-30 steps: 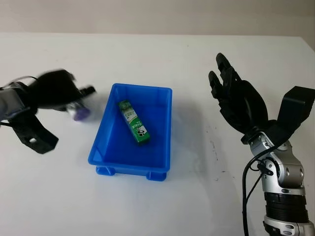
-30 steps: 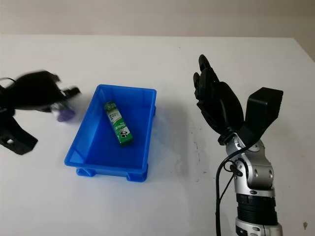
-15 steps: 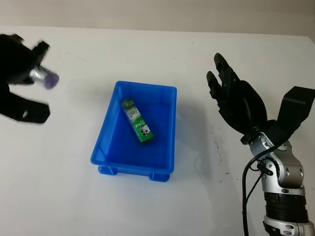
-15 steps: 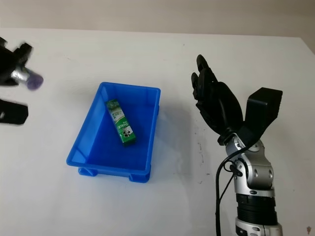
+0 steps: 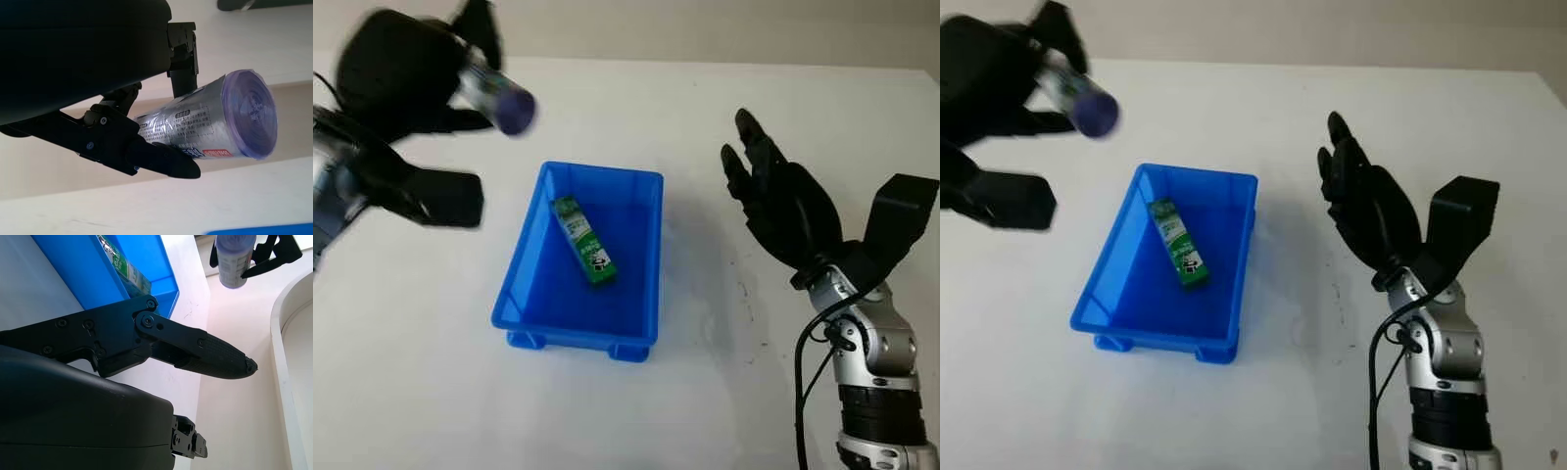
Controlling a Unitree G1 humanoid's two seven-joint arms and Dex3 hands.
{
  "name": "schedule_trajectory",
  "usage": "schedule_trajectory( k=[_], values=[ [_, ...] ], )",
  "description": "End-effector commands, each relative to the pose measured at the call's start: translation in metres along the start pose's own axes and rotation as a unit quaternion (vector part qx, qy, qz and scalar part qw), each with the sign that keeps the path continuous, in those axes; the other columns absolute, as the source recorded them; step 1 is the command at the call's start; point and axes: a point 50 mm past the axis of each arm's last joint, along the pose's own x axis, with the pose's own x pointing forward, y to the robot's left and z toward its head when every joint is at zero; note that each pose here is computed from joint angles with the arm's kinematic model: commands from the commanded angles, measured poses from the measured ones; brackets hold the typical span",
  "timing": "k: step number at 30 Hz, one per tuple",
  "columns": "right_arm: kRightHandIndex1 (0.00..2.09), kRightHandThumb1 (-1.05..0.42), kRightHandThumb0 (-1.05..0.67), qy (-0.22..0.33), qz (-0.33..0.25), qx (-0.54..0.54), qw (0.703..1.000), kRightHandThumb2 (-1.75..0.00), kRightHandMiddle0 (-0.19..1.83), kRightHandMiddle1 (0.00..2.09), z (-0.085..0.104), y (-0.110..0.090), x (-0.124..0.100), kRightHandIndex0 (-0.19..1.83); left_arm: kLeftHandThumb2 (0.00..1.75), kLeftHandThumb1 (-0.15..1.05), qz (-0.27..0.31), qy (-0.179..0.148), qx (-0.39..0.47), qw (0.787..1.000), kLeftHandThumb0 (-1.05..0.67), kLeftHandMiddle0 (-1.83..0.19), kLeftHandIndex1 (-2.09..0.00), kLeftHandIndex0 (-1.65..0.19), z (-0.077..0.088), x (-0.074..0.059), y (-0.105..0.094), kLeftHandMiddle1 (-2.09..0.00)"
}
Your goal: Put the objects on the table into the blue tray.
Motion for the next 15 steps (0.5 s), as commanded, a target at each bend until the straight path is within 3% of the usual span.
schedule_trajectory(
  k=[1,15],
  values=[
    [0.0,-1.05,-0.78,-0.005,0.003,-0.003,1.0,-0.76,-0.19,0.0,0.002,0.001,-0.003,-0.19,0.28,1.05,0.011,-0.012,-0.014,1.0,-0.33,-0.74,-2.09,-0.38,0.009,0.0,0.007,-2.09],
    [0.0,-1.05,-0.78,-0.004,0.001,0.0,1.0,-0.76,-0.19,0.0,0.002,0.002,-0.001,-0.19,0.2,1.05,-0.053,-0.104,-0.063,0.991,-0.31,-0.76,-2.09,-0.48,0.054,-0.004,-0.005,-2.09]
  ],
)
